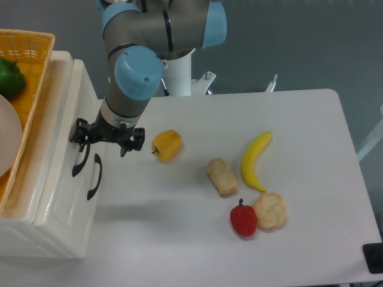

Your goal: Slide open the top white drawer

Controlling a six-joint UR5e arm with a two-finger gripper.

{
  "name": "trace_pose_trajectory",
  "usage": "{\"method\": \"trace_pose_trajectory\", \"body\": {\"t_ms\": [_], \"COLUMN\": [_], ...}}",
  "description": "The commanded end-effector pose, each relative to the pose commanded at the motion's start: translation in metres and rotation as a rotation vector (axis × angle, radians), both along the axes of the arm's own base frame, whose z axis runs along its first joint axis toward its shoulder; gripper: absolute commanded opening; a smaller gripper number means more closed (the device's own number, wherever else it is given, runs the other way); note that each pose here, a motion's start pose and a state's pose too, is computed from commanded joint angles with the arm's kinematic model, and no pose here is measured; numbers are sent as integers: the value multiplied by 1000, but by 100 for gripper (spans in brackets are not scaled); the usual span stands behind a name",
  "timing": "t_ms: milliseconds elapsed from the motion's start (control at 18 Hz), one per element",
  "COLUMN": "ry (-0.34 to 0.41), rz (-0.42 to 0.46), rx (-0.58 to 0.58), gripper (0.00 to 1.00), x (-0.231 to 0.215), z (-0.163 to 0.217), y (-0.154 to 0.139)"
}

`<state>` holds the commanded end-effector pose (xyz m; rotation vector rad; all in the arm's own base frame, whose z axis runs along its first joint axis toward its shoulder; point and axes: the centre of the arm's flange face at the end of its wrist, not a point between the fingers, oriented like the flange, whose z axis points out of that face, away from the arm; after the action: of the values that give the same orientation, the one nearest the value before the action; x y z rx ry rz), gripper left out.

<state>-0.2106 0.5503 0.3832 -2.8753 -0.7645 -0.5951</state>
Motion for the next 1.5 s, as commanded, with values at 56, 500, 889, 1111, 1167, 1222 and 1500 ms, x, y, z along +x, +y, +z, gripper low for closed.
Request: {"method": "trace_pose_trajectory", "body": {"t_ms": [56,500,889,1111,1167,1222,1500], "ry": [2,10,7,10,10,18,42], "rz": [-3,-7,-9,-11,-11,-11,-17], "rx": [-5,-19,-28,-27,-27,-34,-56], "gripper": [100,100,100,100,100,100,100], "x": [0,0,-1,-1,-1,-2,-4], "z": [-2,-6,-13,-13,-13,-14,-14], "y": [0,1,3,4,4,3,1]}}
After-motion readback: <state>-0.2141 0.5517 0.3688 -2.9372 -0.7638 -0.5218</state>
